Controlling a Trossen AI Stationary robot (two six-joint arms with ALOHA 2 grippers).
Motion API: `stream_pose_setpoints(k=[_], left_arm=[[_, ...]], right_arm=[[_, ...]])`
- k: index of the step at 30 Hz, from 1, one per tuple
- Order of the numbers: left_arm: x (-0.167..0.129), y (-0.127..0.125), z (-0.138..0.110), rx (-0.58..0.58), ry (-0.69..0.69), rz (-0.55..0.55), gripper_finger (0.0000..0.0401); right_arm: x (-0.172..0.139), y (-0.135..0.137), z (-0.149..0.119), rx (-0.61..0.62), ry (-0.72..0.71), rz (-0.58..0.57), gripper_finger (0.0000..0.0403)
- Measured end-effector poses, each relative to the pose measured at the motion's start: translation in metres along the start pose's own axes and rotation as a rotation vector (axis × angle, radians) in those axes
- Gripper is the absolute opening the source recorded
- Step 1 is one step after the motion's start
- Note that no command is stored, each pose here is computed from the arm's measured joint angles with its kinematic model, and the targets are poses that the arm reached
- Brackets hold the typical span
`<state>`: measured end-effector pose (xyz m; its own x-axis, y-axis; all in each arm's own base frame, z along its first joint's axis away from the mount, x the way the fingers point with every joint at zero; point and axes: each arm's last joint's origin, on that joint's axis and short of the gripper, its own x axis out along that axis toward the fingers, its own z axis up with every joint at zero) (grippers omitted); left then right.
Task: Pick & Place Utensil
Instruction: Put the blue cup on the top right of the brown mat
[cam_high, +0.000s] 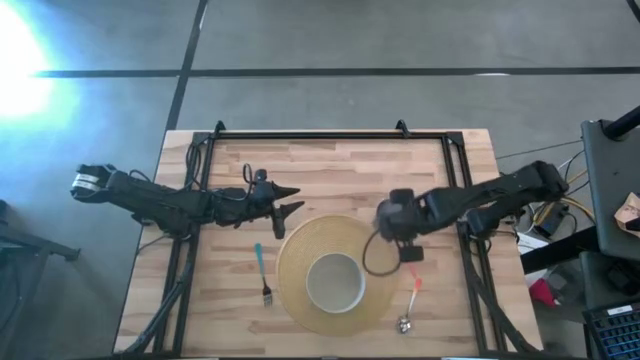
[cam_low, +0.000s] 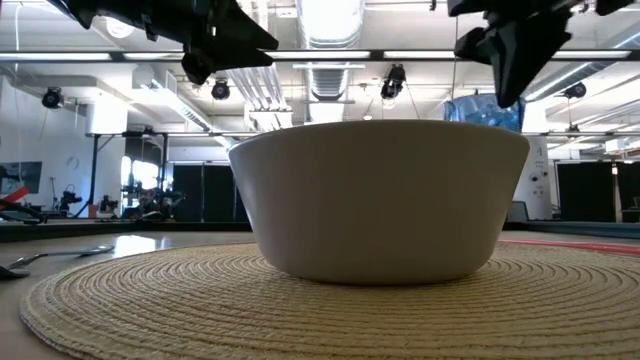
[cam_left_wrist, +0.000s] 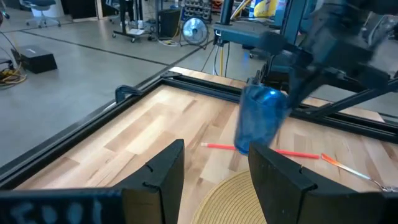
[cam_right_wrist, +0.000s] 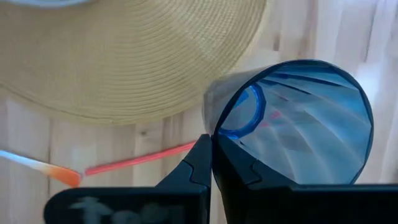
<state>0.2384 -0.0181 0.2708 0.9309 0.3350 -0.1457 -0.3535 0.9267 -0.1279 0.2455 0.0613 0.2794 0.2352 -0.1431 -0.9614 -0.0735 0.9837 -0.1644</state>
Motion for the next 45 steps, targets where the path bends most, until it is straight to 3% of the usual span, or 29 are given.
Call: stream_pose_setpoints(k=[7, 19, 29, 45], left_arm=[[0.000, 0.000, -0.001, 0.002, 0.006, 0.001, 0.0170], [0.000, 0.000, -0.001, 0.002, 0.008, 0.002, 0.0170], [0.000, 0.000, -0.001, 0.004, 0.011, 0.002, 0.0170], [0.000, 0.000, -0.001, 0.004, 0.010, 0.002, 0.0170]], right_arm=[[0.012, 0.025, 0.006, -0.121, 0.040, -0.011, 0.0008], [0.016, 0.039, 0.045, -0.280, 0.038, 0.003, 0.0008], [0.024, 0.043, 0.043, -0.283, 0.069, 0.082, 0.0008], [0.038, 0.046, 0.040, -0.259, 0.058, 0.082, 0.0008]])
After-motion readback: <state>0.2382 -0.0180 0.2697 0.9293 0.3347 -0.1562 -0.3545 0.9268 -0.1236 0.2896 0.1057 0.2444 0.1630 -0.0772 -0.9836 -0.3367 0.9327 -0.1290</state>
